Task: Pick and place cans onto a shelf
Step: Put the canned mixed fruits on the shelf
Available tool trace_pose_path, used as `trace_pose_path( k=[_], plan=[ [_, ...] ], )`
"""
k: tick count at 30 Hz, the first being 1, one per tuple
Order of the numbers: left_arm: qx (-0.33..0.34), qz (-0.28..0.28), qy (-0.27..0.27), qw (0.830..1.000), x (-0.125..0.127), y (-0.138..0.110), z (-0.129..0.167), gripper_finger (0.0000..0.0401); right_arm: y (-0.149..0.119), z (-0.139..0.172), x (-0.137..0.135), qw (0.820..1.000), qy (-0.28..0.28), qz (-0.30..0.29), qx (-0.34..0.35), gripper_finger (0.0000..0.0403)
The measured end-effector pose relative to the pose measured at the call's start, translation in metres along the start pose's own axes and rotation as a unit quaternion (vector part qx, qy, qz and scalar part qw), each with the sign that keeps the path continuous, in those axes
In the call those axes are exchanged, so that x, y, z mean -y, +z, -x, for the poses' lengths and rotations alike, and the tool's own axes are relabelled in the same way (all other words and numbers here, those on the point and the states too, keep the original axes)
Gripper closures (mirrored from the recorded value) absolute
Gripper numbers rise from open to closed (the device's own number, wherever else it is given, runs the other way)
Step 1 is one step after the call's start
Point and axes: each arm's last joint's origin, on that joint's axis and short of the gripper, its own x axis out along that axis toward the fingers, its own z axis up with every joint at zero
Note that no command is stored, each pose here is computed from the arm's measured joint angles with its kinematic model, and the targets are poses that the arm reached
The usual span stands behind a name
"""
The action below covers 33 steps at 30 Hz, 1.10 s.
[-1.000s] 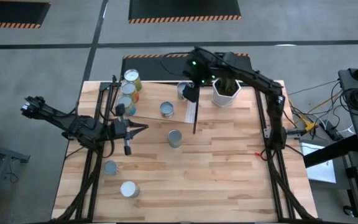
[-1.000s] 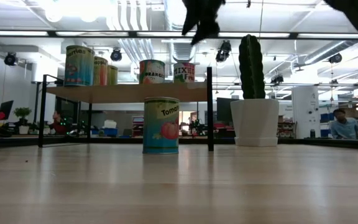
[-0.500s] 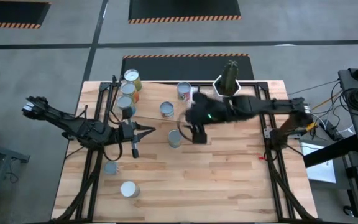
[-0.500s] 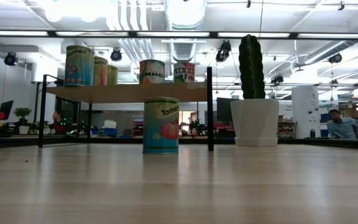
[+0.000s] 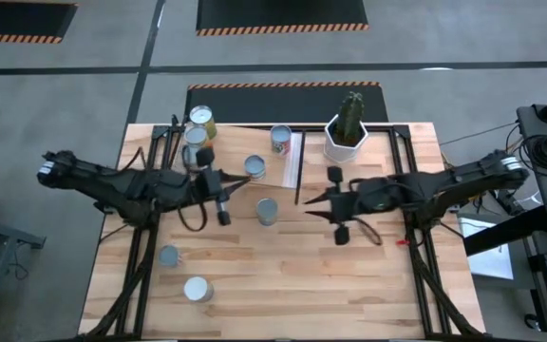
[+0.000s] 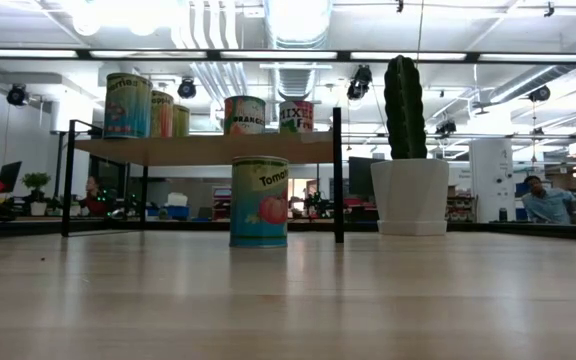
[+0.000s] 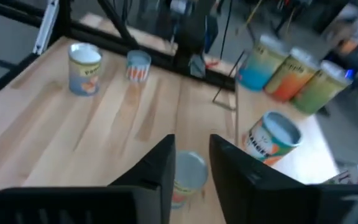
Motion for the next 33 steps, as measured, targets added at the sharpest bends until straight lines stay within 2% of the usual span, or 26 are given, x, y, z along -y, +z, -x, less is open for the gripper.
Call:
trace_pose_path(
  k=[6,10,15,19,25,33],
  plan=[
    [-0.069,-0.011,-0.028,0.997,-0.017,0.020,-0.035,0.0401,-0.021,0.027,0.000,0.997,-0.005,0.042,0.071,0.0363],
    [-0.113,-0.014,-0.013,0.993,-0.030,0.025,-0.062,0.0401,-0.026,0.046,0.002,0.995,-0.010,0.047,0.092,0.0382],
    [-0.150,-0.015,-0.020,0.988,-0.047,0.018,-0.096,0.0401,-0.035,0.066,0.002,0.991,0.019,0.054,0.124,0.0393],
    [-0.167,-0.002,-0.023,0.986,-0.063,0.010,-0.120,0.0401,-0.039,0.078,0.004,0.989,0.015,0.048,0.140,0.0394],
    [-0.187,0.018,-0.009,0.982,-0.089,-0.003,-0.148,0.0401,-0.044,0.083,0.004,0.989,0.015,0.056,0.136,0.0394],
    [-0.223,0.031,0.011,0.974,-0.109,-0.025,-0.177,0.0401,-0.045,0.084,0.004,0.989,0.015,0.059,0.132,0.0394]
  ],
)
